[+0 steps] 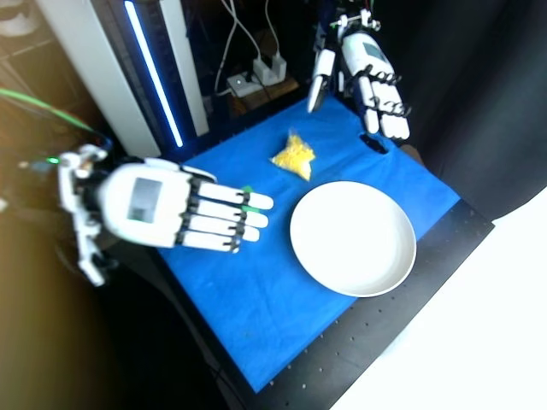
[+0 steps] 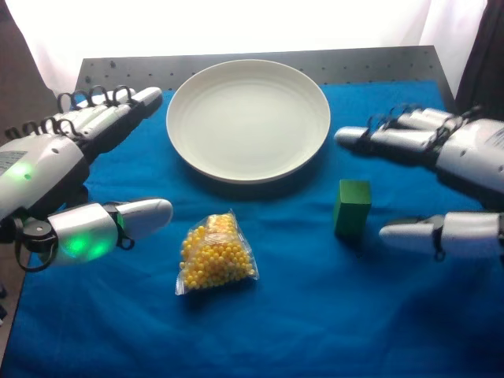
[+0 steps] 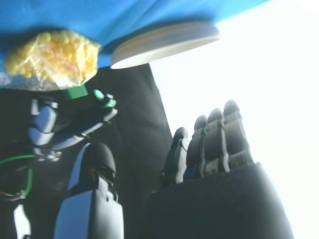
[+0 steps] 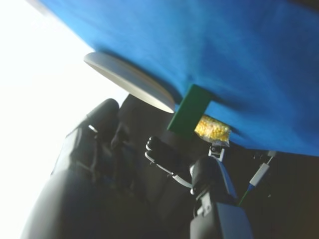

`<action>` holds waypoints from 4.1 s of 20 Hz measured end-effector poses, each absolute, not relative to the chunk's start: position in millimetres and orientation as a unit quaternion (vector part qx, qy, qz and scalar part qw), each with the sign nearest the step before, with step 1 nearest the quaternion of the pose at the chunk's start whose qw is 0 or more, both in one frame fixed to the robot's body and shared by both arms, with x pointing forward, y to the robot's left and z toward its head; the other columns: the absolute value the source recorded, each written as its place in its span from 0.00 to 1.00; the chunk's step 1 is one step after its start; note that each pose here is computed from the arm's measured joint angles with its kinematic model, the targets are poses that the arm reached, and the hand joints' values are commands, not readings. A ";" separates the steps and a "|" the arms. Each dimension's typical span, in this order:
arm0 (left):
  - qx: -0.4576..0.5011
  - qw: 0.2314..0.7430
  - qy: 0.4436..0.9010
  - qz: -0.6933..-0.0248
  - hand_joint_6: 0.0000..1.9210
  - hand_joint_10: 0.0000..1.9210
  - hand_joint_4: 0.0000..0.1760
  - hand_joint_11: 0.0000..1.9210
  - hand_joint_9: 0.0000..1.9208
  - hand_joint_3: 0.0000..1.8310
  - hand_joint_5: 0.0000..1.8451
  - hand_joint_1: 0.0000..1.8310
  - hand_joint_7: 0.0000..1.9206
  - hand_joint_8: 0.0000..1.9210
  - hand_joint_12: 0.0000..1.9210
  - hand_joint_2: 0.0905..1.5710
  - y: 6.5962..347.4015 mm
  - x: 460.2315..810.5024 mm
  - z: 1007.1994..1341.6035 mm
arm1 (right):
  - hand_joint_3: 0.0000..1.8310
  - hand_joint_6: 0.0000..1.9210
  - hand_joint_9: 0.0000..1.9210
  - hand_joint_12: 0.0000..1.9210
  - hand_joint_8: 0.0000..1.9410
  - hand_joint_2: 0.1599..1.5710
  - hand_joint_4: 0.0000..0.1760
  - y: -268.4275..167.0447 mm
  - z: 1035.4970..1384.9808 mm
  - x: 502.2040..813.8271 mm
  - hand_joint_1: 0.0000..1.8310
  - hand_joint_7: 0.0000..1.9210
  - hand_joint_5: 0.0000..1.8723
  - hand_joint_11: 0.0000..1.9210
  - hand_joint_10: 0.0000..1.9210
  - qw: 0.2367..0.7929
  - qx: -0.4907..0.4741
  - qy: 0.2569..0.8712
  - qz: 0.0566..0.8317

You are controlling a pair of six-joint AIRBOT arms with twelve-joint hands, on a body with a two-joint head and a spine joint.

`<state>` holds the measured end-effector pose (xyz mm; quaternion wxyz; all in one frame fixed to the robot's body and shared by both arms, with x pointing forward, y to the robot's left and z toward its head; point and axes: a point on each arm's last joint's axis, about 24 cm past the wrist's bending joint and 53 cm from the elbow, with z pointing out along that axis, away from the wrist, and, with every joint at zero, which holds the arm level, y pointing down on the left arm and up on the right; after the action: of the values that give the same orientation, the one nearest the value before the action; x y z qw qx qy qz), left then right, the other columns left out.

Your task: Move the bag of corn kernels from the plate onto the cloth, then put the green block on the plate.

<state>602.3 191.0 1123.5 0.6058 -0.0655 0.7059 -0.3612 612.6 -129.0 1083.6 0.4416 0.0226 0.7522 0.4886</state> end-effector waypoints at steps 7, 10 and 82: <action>-0.077 0.612 0.701 -0.358 0.00 0.00 0.86 0.00 0.00 0.00 0.00 0.20 0.00 0.00 0.00 0.73 198.0 600.6 1123.6 | 0.00 0.08 0.00 1.00 0.62 0.74 0.00 -120.7 1066.4 622.5 0.42 0.07 0.13 0.00 0.76 0.430 0.034 0.764 0.480; -0.078 0.611 0.701 -0.358 0.00 0.00 0.87 0.00 0.00 0.00 0.00 0.19 0.00 0.00 0.00 0.74 197.6 600.4 1123.1 | 0.00 0.15 0.11 0.98 0.39 0.75 0.00 -109.7 1062.6 623.1 0.45 0.18 0.16 0.00 0.65 0.425 0.031 0.763 0.485; -0.135 0.624 0.684 -0.353 0.00 0.00 0.99 0.00 0.00 0.00 0.02 0.27 0.00 0.00 0.00 0.77 222.9 594.2 1120.8 | 0.01 0.00 0.00 0.00 0.00 0.85 0.70 -106.7 1173.8 629.1 0.16 0.00 0.00 0.00 0.00 0.509 -0.051 0.697 0.502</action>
<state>594.2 222.9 1120.8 0.6236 -0.1352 0.6842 -0.3532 629.1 -106.7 1173.8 0.5091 -0.0509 0.6970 0.5024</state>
